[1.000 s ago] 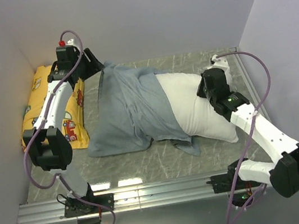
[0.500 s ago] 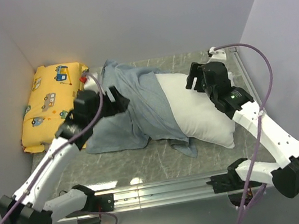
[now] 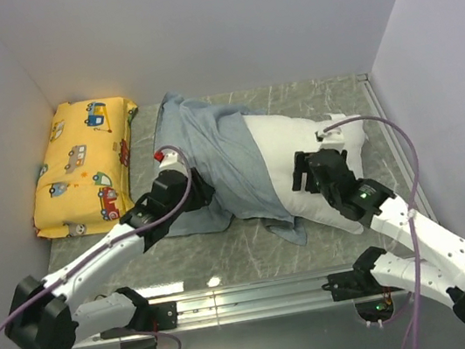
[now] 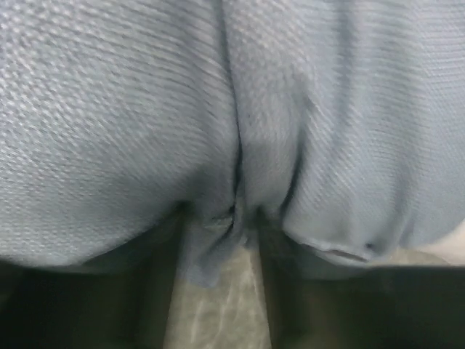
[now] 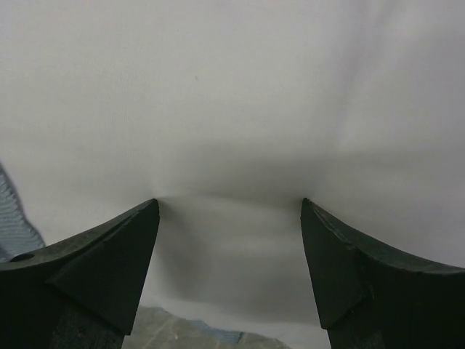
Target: Remove the pillowcase from the pillow
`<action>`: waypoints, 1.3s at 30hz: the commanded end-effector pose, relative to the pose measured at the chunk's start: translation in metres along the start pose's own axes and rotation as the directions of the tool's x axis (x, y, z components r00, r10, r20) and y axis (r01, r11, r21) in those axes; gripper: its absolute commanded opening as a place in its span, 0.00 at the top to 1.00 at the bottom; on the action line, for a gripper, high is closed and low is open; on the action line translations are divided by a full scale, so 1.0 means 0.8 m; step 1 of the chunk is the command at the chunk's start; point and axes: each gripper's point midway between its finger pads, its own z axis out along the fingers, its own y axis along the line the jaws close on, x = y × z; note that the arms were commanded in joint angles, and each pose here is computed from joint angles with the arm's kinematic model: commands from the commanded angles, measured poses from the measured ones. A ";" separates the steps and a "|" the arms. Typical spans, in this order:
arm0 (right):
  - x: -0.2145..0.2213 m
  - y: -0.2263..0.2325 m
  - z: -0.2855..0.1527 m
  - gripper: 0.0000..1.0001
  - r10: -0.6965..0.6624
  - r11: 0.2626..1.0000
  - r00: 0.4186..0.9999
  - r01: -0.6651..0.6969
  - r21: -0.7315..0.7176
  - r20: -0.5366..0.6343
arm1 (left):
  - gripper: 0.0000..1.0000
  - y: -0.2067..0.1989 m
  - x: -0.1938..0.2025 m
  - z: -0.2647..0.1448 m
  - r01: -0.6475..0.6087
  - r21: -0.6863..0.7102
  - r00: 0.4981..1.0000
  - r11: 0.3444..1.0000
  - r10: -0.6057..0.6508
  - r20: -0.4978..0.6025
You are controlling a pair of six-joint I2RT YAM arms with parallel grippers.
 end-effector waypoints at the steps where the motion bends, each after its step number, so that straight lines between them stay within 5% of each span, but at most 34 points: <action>1: 0.007 0.005 0.019 0.14 0.038 0.999 0.999 -0.038 0.021 0.002 | 0.64 -0.010 -0.025 0.022 0.003 -0.012 0.997 1.000 -0.002 0.075; 3: 0.011 0.008 0.033 0.15 0.023 0.999 1.000 -0.022 0.044 -0.020 | 0.92 -0.009 -0.034 0.025 -0.010 -0.038 0.996 0.999 0.013 0.088; 4: 0.011 0.009 0.036 0.16 0.019 0.999 0.999 -0.018 0.049 -0.026 | 0.98 -0.007 -0.035 0.024 -0.019 -0.051 0.996 0.999 0.024 0.085; 7: 0.004 0.018 0.040 0.30 0.013 0.999 1.000 -0.012 0.036 -0.026 | 1.00 -0.012 -0.054 0.008 -0.024 -0.052 0.992 0.998 0.030 0.120; 11: -0.024 0.023 0.031 0.80 0.005 1.000 1.000 -0.005 0.029 0.008 | 1.00 -0.014 -0.079 -0.031 -0.030 -0.056 0.984 0.998 0.039 0.173; 14: -0.056 0.035 0.011 0.90 0.006 1.000 0.999 -0.006 -0.014 0.038 | 1.00 -0.023 -0.102 -0.068 -0.033 -0.038 0.975 0.999 0.041 0.217; 22: -0.165 0.070 -0.107 0.88 0.028 0.967 0.989 0.009 -0.255 0.144 | 1.00 -0.082 -0.180 -0.217 -0.070 0.145 0.939 0.987 0.017 0.343; 26: -0.180 0.091 -0.076 0.85 0.026 0.963 0.992 0.008 -0.271 0.121 | 0.99 -0.096 -0.250 -0.243 -0.078 0.077 0.885 0.994 0.034 0.465; 30: -0.155 0.117 0.041 0.83 0.052 0.938 0.996 -0.075 -0.337 -0.075 | 0.99 -0.106 -0.279 -0.143 -0.123 0.000 0.915 0.992 0.113 0.388; 31: -0.111 0.121 0.104 0.84 0.030 0.949 0.976 -0.094 -0.300 -0.214 | 0.99 -0.078 -0.303 -0.119 -0.059 0.001 0.923 0.998 0.055 0.380; 34: -0.053 0.140 0.187 0.93 0.003 0.947 0.919 -0.130 -0.295 -0.395 | 1.00 -0.050 -0.306 -0.017 0.010 0.046 0.964 0.999 -0.021 0.264; 39: -0.050 0.131 0.219 0.73 0.012 0.967 0.932 -0.102 -0.232 -0.361 | 0.99 -0.001 -0.248 0.118 0.047 -0.023 0.997 0.999 -0.045 0.068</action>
